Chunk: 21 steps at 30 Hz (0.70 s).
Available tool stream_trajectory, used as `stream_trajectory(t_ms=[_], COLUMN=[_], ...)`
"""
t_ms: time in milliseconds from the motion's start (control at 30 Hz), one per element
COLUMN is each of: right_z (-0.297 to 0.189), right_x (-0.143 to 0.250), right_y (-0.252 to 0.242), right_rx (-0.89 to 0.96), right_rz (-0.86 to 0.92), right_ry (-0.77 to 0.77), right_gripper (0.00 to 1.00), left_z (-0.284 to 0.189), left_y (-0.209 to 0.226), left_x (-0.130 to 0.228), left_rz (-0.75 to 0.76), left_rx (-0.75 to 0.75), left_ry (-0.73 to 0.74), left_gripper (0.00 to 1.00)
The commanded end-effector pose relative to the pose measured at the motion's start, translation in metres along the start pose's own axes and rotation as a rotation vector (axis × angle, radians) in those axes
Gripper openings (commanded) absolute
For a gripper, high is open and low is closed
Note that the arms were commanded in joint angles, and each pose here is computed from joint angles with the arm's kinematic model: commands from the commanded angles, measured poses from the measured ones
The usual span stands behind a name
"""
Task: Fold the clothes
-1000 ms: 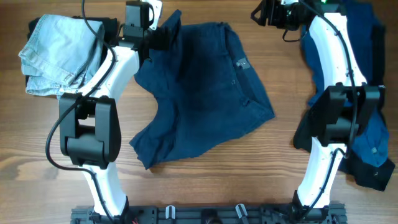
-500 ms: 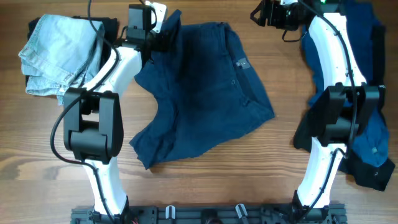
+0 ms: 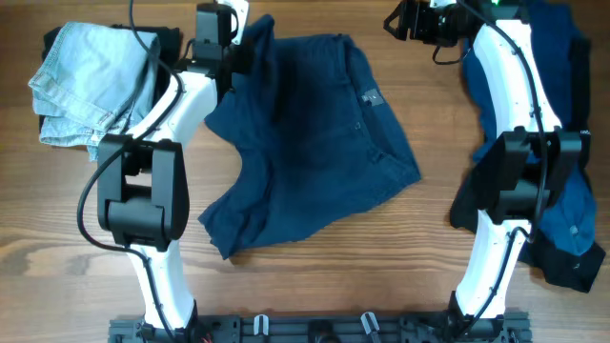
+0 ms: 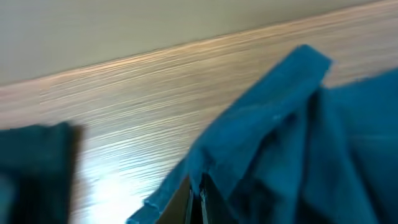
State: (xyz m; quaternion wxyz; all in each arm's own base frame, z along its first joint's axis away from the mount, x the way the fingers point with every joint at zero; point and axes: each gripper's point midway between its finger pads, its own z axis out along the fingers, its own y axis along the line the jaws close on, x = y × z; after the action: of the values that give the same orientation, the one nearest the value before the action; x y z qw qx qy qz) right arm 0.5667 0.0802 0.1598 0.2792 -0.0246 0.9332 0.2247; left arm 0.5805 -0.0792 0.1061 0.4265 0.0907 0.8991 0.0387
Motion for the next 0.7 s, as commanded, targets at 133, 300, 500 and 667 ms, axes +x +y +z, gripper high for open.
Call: stream_trajectory(t_ms=[133,300,500,667], right_z=[0.008,0.039,0.087,0.122], right_x=[-0.016,-0.012,0.009,0.028], right_y=[0.036,0.052,0.061,0.053], right_rx=[-0.009,-0.029,-0.052,-0.055], right_rz=[-0.112,-0.126,-0.12,-0.05], right_ry=[-0.072,-0.074,-0.028,0.01], right_gripper=[0.85,0.85,0.75,0.68], left_z=[-0.048,-0.052,-0.054,-0.053], left_y=[0.089,0.093,0.085,0.072], left_x=[-0.038,-0.008,0.022,0.031], left_rz=[-0.335,-0.471,-0.583,-0.584], left_rx=[-0.284,-0.303,-0.278,-0.214], left_ry=[-0.077,0.026,0.144,0.199], left_gripper=[0.34,0.65,0.68,0.68])
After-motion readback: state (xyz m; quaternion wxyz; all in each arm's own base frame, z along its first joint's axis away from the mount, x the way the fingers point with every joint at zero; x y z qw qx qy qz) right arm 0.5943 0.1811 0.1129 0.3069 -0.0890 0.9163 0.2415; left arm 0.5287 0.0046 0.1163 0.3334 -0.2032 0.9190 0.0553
